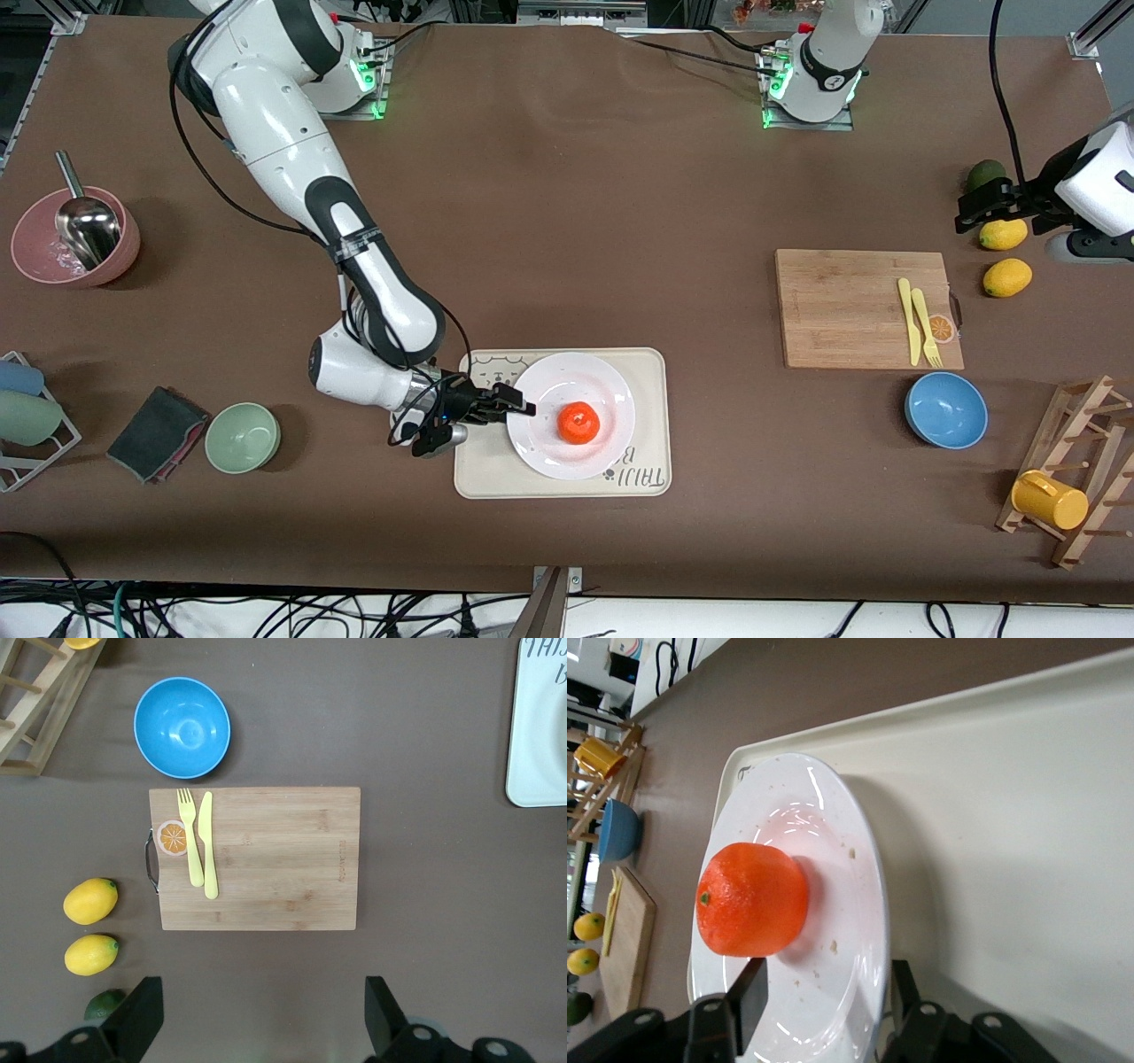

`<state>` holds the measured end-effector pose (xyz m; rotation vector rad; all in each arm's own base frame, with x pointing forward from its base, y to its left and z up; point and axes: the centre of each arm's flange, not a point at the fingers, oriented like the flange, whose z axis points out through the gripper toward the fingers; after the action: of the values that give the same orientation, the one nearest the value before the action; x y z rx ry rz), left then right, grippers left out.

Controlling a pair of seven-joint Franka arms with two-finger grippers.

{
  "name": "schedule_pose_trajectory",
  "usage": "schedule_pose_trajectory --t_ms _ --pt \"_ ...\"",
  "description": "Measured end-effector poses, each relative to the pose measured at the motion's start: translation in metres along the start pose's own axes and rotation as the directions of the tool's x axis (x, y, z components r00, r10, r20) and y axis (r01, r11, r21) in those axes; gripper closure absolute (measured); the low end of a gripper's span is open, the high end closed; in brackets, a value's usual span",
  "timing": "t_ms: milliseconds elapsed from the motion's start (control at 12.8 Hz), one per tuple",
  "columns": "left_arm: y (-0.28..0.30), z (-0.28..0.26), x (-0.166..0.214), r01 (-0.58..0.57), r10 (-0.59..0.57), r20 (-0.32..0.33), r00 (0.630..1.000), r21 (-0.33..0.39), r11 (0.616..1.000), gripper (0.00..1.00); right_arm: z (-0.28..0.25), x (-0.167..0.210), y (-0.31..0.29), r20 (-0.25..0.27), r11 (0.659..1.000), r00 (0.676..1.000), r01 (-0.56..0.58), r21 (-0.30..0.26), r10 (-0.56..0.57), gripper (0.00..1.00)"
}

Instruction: Place orange and plate with both arms

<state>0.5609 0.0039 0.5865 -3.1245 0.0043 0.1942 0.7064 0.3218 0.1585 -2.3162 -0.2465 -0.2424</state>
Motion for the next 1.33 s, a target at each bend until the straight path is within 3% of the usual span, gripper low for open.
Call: schedule_pose_trajectory --t_ms 157,235,470,704,861,939,1174,1330 --pt "0.0 0.0 0.0 0.0 0.0 0.0 1.0 0.0 1.0 0.0 -0.009 0.009 -0.01 0.038 0.988 0.991 0.134 -0.081 -0.131 0.05" --pt "0.0 0.0 0.0 0.0 0.0 0.0 1.0 0.0 1.0 0.0 -0.015 0.013 -0.017 0.061 0.972 0.979 0.202 -0.121 -0.196 0.0" --pt "0.0 0.0 0.0 0.0 0.0 0.0 1.0 0.0 1.0 0.0 -0.035 0.021 -0.03 0.155 0.914 0.933 0.352 -0.203 -0.325 0.0" --pt "0.0 0.0 0.0 -0.001 0.001 -0.001 1.0 0.0 1.0 0.0 -0.075 0.027 -0.034 0.344 0.847 0.861 0.469 -0.251 -0.375 0.0" --pt "0.0 -0.001 0.0 -0.001 0.001 -0.001 1.0 0.0 1.0 0.0 -0.114 0.032 -0.036 0.456 0.8 0.812 0.523 -0.293 -0.364 0.0" --pt "0.001 -0.001 0.0 -0.001 0.001 -0.001 1.0 0.0 1.0 0.0 -0.137 0.036 -0.031 0.486 0.785 0.804 0.529 -0.323 -0.342 0.0" --pt "0.001 -0.001 0.0 -0.001 0.001 -0.002 1.0 0.0 1.0 0.0 -0.226 0.036 -0.019 0.57 0.803 0.807 0.44 -0.402 -0.156 0.0" --pt "0.001 -0.001 0.0 -0.002 0.002 -0.003 1.0 0.0 1.0 0.0 -0.301 0.034 -0.026 0.584 0.794 0.811 0.378 -0.476 -0.035 0.0"
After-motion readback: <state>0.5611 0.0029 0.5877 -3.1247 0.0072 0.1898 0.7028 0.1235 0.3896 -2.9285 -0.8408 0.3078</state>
